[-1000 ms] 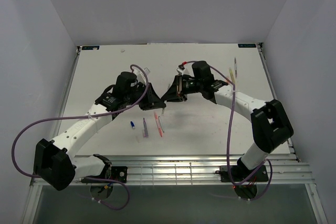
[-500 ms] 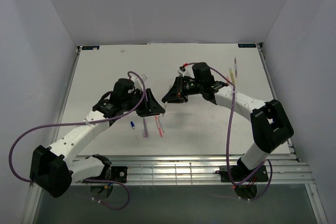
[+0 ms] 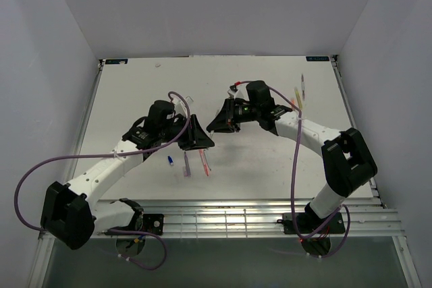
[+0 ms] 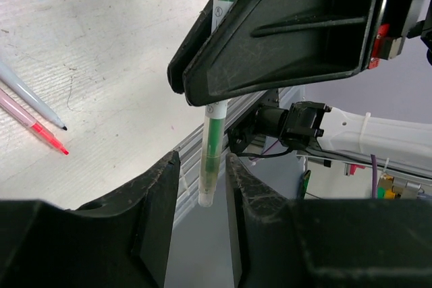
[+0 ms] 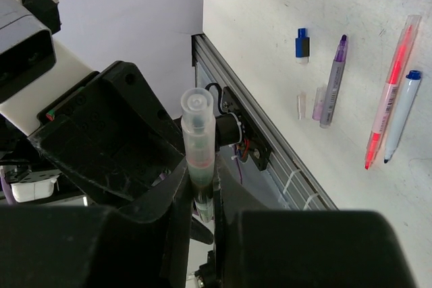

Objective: Open the pen caps

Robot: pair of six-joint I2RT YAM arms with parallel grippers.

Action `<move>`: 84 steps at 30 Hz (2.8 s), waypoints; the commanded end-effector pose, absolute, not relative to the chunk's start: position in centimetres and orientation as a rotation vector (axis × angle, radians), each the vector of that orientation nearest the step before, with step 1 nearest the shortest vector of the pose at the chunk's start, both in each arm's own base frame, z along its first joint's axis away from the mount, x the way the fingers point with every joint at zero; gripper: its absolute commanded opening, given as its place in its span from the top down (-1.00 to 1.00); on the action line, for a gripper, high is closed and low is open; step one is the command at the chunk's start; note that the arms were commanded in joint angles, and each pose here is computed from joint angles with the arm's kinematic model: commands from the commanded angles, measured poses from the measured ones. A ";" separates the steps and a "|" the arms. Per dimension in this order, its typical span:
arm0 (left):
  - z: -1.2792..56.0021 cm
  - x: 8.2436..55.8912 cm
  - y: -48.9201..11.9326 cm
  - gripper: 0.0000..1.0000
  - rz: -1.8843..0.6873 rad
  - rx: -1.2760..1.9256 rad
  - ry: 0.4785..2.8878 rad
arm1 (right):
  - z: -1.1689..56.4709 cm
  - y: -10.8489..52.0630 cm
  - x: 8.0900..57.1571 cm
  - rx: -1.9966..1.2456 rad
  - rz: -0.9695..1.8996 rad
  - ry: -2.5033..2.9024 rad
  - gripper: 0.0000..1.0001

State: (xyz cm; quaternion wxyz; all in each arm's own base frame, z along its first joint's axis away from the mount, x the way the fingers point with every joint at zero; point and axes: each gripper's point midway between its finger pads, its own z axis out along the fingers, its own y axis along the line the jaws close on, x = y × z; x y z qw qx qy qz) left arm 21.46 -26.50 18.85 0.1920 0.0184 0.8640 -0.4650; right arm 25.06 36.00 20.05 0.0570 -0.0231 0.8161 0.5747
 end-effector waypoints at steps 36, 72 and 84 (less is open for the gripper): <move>17.7 17.2 -24.1 1.00 -1.318 0.078 2.393 | 23.8 36.6 41.8 0.039 1.685 2.265 0.85; 5.7 29.4 -12.4 1.00 -0.141 -0.461 2.751 | 3.6 30.9 23.7 -0.457 0.926 3.009 0.73; 3.8 30.7 -11.6 1.00 -0.072 -0.450 2.797 | 2.4 31.7 25.7 -0.487 0.873 3.020 0.62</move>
